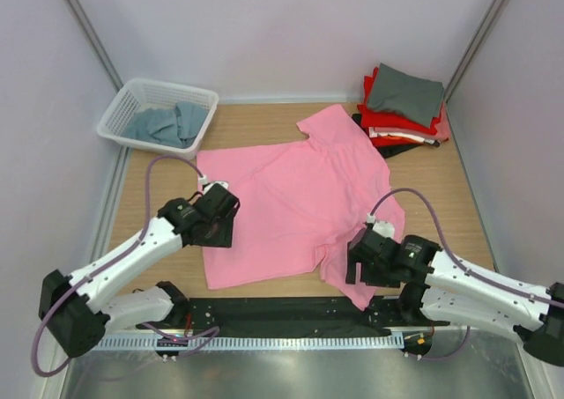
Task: Fold and stack the t-shirts
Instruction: Fold the tshirt
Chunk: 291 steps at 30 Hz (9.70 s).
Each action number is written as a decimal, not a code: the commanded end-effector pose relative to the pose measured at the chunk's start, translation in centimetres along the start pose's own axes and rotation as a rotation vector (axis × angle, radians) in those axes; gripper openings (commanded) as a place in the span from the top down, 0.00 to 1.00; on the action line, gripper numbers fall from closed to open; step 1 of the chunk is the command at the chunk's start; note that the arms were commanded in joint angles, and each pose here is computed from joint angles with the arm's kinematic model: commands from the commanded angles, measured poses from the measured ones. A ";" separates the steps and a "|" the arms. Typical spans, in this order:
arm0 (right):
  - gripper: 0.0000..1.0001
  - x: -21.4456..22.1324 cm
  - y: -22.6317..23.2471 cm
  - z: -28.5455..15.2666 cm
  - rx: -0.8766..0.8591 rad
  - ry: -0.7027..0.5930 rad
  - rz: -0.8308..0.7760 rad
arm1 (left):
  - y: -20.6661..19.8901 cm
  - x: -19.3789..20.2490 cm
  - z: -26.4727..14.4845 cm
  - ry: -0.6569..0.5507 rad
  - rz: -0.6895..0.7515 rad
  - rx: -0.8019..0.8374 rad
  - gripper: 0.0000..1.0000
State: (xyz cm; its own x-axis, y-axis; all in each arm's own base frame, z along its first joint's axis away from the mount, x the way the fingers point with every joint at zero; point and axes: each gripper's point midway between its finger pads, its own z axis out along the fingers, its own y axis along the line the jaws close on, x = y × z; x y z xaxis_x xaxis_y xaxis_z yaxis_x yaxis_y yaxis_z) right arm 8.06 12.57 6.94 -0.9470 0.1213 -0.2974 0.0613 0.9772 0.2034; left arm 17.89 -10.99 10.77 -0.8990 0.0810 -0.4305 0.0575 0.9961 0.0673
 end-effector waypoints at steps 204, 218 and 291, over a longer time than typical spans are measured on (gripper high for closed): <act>0.99 -18.6 -14.3 7.8 0.201 -0.396 0.745 | 5.8 -1.1 8.3 -0.157 -0.675 -0.093 1.00; 0.99 -14.7 -15.0 4.0 0.260 -0.399 0.878 | 6.0 -0.2 5.8 -0.145 -0.734 -0.065 1.00; 0.98 -25.6 3.7 8.9 -0.046 -0.228 0.456 | 5.3 -7.2 -5.0 -0.370 -0.402 0.146 0.27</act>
State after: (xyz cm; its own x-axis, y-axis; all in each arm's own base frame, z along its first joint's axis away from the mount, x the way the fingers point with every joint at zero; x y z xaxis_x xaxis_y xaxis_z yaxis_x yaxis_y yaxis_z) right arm 33.56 13.95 6.17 -0.7380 0.5925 -0.3228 0.4550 0.7903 0.4104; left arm 21.84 -6.63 17.75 -0.6902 -0.3176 -0.6502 -0.1817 0.9458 -0.2692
